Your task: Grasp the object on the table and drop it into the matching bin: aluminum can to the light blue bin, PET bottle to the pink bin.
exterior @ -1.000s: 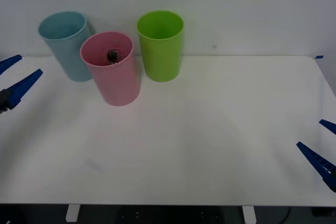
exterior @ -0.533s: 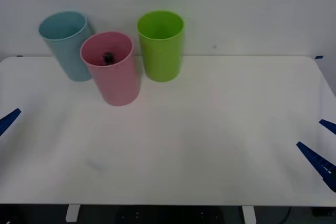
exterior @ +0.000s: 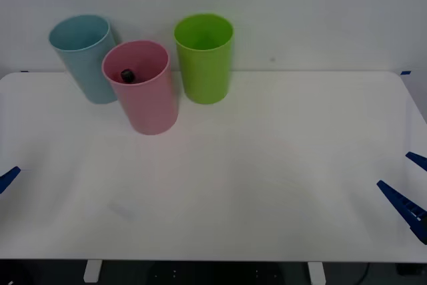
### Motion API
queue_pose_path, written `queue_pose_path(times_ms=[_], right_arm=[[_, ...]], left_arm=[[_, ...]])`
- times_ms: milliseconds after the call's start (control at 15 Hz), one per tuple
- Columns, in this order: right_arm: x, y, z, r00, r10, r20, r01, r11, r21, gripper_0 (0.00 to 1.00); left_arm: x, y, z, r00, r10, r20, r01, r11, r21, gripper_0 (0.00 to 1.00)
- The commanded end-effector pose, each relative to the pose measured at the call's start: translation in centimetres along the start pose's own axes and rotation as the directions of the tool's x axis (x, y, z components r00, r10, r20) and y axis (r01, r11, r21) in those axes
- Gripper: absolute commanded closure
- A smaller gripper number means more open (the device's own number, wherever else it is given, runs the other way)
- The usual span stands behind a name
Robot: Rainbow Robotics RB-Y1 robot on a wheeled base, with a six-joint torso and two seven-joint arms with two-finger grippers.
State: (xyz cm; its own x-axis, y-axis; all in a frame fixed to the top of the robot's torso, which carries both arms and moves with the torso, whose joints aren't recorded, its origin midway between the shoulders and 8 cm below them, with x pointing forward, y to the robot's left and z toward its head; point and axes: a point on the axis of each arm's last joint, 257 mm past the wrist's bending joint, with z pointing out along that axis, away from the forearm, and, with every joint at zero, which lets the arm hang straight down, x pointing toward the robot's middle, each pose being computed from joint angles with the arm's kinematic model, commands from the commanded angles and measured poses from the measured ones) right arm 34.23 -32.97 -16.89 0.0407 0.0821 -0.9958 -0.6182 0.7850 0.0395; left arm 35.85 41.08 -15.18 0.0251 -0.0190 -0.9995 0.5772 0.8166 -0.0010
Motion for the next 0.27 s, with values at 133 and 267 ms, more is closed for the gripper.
queue_pose_path(times_ms=[133,267], right_arm=[[0.00,0.00,0.00,1.000,0.000,0.000,0.000,1.0000,0.000,0.00],[0.00,0.00,0.00,1.000,0.000,0.000,0.000,1.0000,0.000,0.00]], left_arm=[[0.69,-0.63,-0.20,0.9998,-0.017,-0.012,0.017,0.9998,0.013,0.00],[0.69,-0.63,-0.20,0.9998,-0.017,-0.012,0.017,0.9998,0.013,0.00]])
